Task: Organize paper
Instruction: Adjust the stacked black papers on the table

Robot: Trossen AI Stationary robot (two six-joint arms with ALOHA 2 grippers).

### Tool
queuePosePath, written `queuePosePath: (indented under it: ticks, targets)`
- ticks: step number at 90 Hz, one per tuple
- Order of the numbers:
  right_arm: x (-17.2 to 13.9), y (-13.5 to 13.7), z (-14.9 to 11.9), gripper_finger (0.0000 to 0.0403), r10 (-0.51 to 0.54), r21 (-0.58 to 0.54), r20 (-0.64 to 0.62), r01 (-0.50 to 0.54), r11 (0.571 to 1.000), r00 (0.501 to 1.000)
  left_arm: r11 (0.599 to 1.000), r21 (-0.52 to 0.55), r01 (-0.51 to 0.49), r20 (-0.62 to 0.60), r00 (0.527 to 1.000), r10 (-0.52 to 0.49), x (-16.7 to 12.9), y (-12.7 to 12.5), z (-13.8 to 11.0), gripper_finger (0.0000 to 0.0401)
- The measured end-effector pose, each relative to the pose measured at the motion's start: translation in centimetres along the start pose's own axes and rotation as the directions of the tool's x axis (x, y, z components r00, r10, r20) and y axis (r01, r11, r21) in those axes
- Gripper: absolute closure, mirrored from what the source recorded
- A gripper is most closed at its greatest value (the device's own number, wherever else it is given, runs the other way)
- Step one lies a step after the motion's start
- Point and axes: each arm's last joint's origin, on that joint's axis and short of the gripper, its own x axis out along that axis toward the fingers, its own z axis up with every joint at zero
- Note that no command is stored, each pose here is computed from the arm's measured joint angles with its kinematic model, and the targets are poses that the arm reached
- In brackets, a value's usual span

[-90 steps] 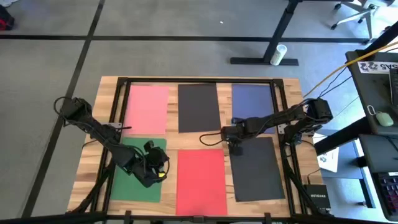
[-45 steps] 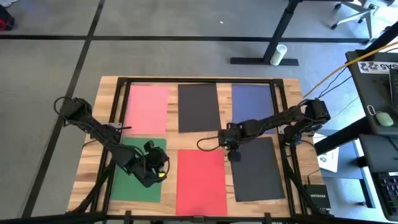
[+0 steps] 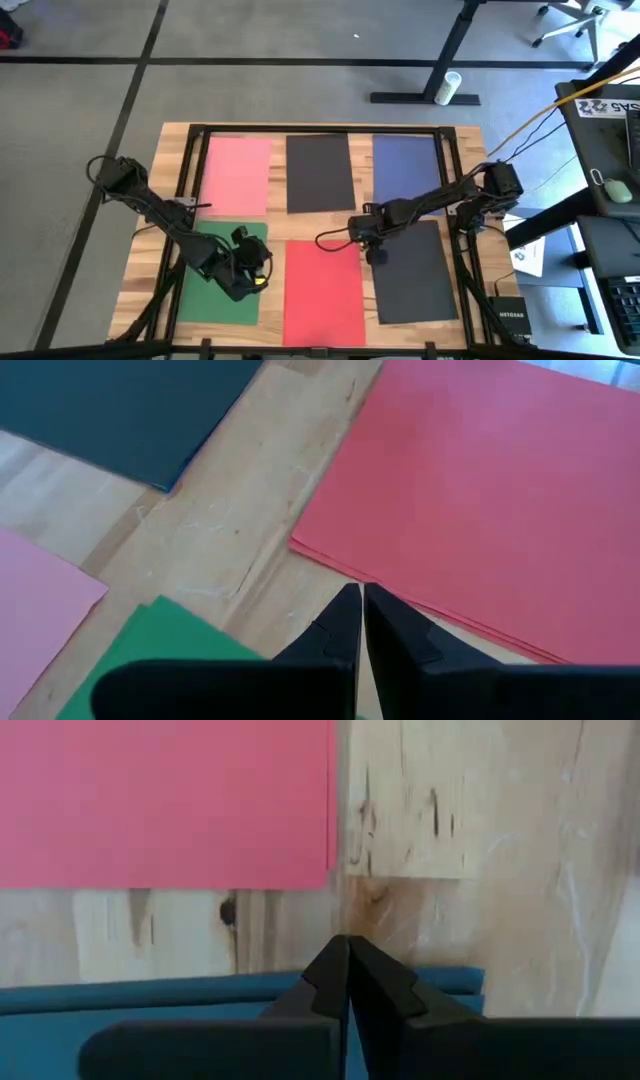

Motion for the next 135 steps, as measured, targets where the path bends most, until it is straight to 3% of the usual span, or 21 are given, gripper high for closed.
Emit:
queuePosePath:
  ticks: [119,135]
  targets:
    - [0.0,-0.4,-1.3,0.0403,-0.078,0.045,-0.127,0.084,0.995,0.989,1.000,0.000,0.000,0.000,1.000,0.000,0.0,0.0,0.0,0.0401]
    - [-0.9,0.0,-1.3,0.0403,-0.082,0.008,-0.068,0.083,0.997,0.994,1.000,0.001,-0.001,0.000,1.000,0.001,0.0,0.0,0.0,0.0401]
